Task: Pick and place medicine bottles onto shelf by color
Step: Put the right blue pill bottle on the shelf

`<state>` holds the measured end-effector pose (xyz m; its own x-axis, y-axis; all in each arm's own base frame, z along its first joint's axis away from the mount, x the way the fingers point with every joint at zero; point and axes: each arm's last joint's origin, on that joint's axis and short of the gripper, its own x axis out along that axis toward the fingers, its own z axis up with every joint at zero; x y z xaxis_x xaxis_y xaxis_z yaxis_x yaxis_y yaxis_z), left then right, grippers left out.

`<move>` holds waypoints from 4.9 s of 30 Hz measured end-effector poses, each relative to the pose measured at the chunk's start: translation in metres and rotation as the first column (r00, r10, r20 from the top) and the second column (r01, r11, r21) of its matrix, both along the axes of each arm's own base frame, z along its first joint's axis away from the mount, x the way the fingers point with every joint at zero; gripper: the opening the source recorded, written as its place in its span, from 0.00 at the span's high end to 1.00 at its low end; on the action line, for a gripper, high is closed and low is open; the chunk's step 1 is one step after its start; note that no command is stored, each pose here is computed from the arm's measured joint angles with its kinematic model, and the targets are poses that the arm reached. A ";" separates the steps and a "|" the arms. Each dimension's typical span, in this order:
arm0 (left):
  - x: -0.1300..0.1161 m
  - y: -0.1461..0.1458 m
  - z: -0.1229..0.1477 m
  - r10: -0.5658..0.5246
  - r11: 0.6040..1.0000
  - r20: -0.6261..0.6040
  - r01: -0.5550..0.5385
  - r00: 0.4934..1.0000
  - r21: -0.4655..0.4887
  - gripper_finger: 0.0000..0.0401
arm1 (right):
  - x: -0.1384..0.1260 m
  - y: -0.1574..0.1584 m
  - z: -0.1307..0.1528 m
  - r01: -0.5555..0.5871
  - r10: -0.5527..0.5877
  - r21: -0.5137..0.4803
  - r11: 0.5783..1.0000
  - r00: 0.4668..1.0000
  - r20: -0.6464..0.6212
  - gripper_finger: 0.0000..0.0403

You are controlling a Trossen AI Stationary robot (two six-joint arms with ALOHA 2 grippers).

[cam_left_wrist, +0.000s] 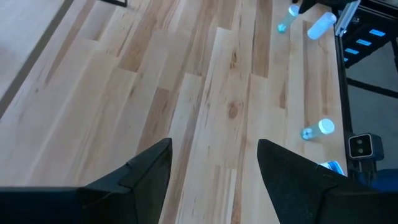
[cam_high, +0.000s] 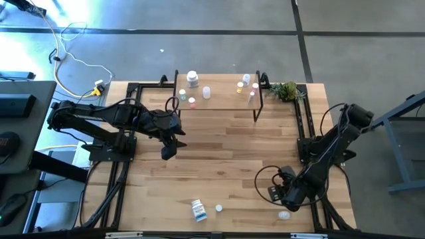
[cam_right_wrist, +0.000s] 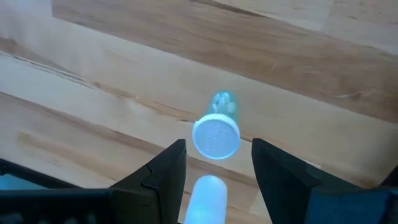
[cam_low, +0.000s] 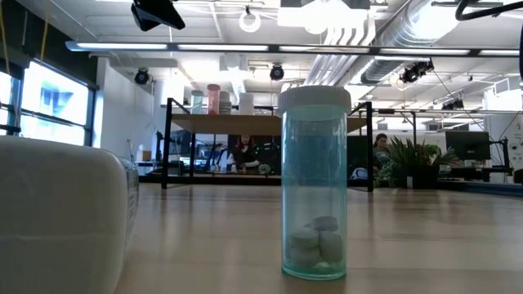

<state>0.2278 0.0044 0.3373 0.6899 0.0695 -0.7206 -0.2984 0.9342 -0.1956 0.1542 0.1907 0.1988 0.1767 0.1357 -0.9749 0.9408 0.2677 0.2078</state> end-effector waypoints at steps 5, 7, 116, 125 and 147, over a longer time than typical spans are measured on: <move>0.000 0.000 0.000 0.007 1.000 0.000 -0.007 1.000 -0.002 0.44 | 0.004 0.006 -0.011 -0.005 0.004 -0.015 1.000 1.000 -0.023 0.57; 0.000 0.000 0.000 0.006 1.000 0.000 -0.006 1.000 -0.002 0.44 | 0.005 0.007 -0.015 -0.005 0.004 -0.023 1.000 1.000 -0.030 0.57; -0.004 0.085 -0.011 0.390 0.920 -0.048 -0.386 0.920 0.074 0.44 | 0.133 -0.352 0.178 -0.426 0.535 -0.460 0.779 0.834 0.133 0.74; -0.004 0.084 -0.011 0.392 0.919 -0.048 -0.388 0.919 0.071 0.44 | 0.150 -0.353 0.160 -0.528 0.608 -0.410 0.744 0.789 0.087 0.74; -0.004 0.084 -0.011 0.402 0.915 -0.046 -0.399 0.915 0.062 0.44 | 0.166 -0.360 0.132 -0.659 0.704 -0.346 0.668 0.710 0.009 0.74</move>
